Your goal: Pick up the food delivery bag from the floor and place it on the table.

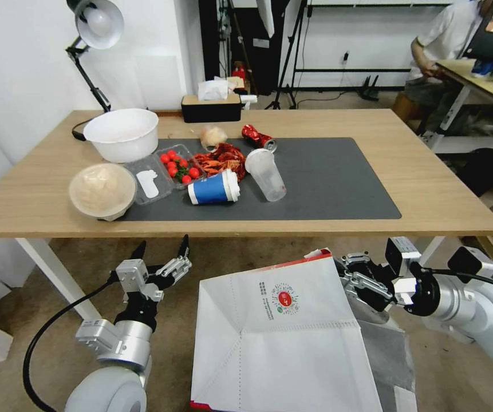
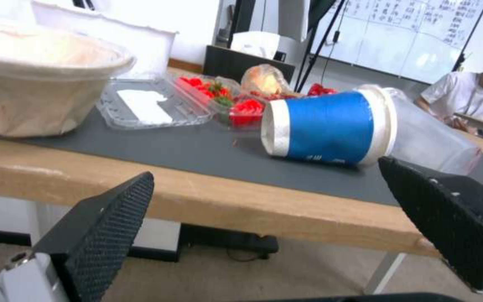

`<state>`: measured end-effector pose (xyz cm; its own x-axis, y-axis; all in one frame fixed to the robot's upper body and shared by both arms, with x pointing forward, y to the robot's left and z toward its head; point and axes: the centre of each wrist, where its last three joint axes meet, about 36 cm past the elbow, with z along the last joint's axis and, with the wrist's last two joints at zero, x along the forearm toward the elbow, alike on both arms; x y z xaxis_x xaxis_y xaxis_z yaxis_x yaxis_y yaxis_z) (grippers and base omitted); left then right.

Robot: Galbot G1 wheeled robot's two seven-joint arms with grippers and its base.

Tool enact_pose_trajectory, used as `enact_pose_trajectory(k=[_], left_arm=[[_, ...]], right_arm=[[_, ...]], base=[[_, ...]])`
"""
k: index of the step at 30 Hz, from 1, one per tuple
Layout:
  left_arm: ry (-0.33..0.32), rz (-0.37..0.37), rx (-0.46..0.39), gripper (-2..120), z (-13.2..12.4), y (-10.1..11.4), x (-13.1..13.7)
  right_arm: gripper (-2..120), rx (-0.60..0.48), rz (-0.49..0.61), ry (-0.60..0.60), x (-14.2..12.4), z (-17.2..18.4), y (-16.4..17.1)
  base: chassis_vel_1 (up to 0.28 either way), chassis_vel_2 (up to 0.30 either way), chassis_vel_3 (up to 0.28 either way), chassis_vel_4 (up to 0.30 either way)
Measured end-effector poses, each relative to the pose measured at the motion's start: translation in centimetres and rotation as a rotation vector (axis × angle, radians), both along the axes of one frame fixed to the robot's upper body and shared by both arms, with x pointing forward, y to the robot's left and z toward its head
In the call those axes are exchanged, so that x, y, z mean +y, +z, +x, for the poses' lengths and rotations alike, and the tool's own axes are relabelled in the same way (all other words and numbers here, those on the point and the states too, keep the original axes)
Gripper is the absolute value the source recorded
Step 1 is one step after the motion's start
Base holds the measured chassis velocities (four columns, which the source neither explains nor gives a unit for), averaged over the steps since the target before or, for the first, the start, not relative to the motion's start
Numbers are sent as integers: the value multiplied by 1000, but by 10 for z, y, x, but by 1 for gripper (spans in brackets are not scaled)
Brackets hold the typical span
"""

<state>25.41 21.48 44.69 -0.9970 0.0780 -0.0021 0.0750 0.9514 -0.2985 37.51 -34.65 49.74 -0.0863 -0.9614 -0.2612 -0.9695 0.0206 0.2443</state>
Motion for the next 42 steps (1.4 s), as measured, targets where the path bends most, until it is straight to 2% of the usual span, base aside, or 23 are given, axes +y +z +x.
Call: enact_pose_trajectory(k=[42], left_arm=[[-12,-1,-5,100,-1,2,-1]], right_arm=[[0,-3,-2,-1,-1,-2,3]], base=[[0,0,0,0]])
